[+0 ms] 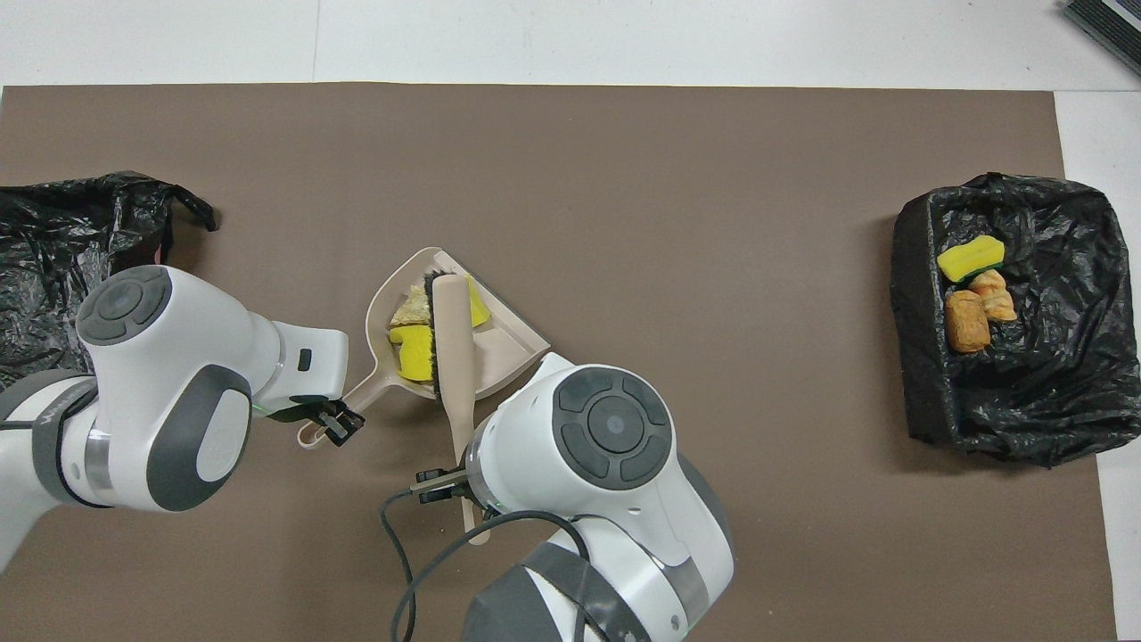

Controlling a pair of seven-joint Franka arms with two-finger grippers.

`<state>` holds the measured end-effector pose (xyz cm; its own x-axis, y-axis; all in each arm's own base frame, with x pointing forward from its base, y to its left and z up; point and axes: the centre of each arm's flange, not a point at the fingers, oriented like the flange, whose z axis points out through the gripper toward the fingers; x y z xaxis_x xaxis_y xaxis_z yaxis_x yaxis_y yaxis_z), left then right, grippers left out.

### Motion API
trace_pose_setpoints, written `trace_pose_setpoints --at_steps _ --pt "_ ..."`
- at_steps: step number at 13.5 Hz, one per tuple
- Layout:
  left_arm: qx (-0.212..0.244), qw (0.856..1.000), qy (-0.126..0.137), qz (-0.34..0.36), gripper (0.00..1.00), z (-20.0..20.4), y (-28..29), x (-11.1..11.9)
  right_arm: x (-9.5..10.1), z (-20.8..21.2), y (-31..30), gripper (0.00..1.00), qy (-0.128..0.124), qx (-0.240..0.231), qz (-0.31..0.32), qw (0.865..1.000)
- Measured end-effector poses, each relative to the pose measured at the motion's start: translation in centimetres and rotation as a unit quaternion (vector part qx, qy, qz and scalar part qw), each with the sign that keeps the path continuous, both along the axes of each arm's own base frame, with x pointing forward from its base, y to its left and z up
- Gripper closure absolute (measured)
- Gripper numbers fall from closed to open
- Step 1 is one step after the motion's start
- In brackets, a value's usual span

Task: Sweep and dump trash in bin

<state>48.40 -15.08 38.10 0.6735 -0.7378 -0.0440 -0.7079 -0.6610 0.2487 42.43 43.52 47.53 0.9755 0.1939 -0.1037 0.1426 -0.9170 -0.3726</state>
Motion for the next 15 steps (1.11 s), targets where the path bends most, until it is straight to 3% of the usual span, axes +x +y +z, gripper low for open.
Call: trace_pose_setpoints --at_steps 3,6,8,11,15 --pt "-0.003 1.0 -0.024 0.008 0.69 1.6 1.0 1.3 -1.7 -1.6 -1.1 0.74 0.019 -0.024 0.005 1.0" --pt "0.039 0.998 -0.044 -0.005 0.69 2.9 2.3 1.9 -4.1 -4.1 -4.0 0.74 0.036 -0.059 -0.003 0.998" --pt "0.061 0.997 -0.033 0.038 0.69 3.1 3.7 1.9 -5.2 -5.3 -5.8 0.74 0.047 -0.078 -0.024 0.996" --pt "0.059 0.992 -0.055 0.098 0.69 6.3 8.8 2.9 -6.8 -6.4 -5.5 0.74 0.068 -0.104 -0.068 0.99" --pt "0.059 0.985 -0.074 0.146 0.69 12.1 16.5 3.7 -12.0 -9.0 -1.1 0.74 0.077 -0.16 -0.074 0.981"
